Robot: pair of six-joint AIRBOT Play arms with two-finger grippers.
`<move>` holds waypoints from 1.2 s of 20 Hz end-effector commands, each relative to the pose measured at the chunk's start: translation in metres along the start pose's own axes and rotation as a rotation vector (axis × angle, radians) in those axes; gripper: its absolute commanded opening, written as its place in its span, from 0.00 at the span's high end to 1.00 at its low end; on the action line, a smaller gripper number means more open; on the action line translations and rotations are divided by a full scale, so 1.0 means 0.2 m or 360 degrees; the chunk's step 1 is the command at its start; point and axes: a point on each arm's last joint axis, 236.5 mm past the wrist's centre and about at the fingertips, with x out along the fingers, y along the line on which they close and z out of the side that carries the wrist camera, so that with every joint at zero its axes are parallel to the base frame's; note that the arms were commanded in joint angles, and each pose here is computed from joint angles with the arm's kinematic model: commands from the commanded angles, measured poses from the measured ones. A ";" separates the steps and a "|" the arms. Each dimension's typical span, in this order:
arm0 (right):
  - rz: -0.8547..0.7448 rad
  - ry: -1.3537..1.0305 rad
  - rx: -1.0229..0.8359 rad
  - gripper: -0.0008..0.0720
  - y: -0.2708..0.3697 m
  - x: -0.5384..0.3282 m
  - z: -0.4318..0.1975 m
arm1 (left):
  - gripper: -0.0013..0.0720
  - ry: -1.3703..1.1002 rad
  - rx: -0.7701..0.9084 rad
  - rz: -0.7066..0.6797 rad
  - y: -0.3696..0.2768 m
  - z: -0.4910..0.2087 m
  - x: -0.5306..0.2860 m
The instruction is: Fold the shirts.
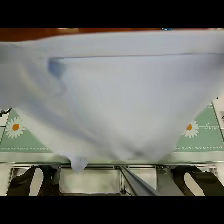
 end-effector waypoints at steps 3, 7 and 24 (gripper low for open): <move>0.0056 0.0342 0.0101 0.96 -0.04 0.81 -0.22 | 0.96 0.0363 -0.0376 0.0000 0.48 -0.42 0.71; 0.0199 0.0561 0.0294 0.96 0.02 1.41 -0.45 | 0.96 0.0435 -0.0595 0.0019 0.61 -0.64 1.27; -0.0157 0.1327 0.0841 0.42 -0.66 1.28 -1.16 | 0.29 0.1292 -0.0700 0.0165 1.13 -1.09 0.83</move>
